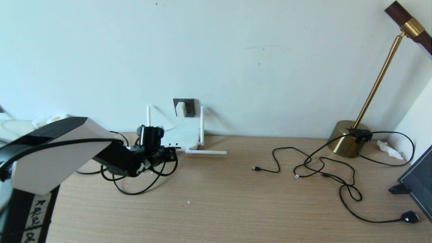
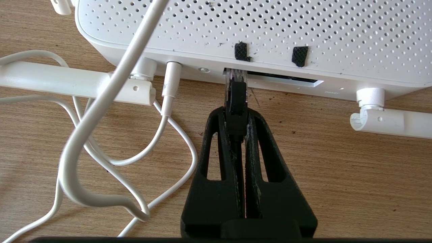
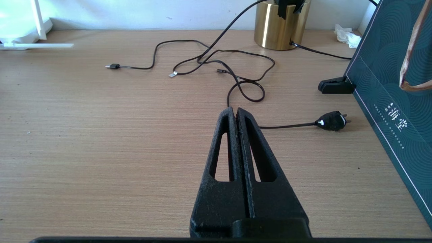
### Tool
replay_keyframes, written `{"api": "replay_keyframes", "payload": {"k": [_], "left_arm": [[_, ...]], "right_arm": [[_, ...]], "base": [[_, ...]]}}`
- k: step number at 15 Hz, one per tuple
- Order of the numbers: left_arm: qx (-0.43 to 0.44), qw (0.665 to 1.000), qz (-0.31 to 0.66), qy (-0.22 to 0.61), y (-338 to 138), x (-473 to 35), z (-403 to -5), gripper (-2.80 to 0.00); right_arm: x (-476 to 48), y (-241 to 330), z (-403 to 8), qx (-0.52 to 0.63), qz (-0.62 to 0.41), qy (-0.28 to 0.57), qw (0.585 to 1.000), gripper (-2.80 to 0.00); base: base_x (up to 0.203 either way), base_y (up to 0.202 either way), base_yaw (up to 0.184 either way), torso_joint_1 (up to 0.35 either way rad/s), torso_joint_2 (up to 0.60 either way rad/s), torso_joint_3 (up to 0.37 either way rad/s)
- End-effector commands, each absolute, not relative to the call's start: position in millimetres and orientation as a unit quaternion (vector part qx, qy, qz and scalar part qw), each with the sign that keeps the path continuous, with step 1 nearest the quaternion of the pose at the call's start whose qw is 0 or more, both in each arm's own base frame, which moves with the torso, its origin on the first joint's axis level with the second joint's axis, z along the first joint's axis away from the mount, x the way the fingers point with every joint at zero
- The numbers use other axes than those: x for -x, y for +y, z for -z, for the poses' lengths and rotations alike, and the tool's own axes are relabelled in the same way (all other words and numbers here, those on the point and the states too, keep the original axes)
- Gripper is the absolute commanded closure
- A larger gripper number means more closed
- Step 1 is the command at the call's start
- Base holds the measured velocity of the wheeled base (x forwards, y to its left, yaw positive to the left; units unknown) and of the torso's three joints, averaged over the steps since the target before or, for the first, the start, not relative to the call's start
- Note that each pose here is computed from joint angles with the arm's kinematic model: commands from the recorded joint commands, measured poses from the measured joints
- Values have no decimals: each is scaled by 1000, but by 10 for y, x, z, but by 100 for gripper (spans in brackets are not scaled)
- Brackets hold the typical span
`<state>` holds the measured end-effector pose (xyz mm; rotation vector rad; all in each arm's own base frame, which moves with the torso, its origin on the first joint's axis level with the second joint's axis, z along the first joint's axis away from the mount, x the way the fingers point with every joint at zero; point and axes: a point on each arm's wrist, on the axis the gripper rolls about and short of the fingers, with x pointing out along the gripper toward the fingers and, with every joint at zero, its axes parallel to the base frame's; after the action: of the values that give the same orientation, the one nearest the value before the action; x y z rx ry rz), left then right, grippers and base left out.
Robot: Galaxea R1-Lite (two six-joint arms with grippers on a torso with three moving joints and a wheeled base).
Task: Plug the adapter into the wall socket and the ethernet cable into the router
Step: Plug cable into router interface
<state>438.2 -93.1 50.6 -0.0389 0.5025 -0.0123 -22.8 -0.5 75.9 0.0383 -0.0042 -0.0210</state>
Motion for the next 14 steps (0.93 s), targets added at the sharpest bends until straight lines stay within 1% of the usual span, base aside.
{"api": "replay_keyframes", "payload": {"k": [1, 14], "left_arm": [[20, 969, 6, 247, -931, -4384, -504, 0], [18, 969, 6, 244, -935, -4403, -536, 0]], "right_arm": [[228, -5, -760, -19, 10, -2, 1000, 0], [228, -5, -760, -19, 11, -3, 1000, 0]], "base": [[0, 0, 0, 0, 0, 0], [0, 0, 0, 0, 0, 0]]}}
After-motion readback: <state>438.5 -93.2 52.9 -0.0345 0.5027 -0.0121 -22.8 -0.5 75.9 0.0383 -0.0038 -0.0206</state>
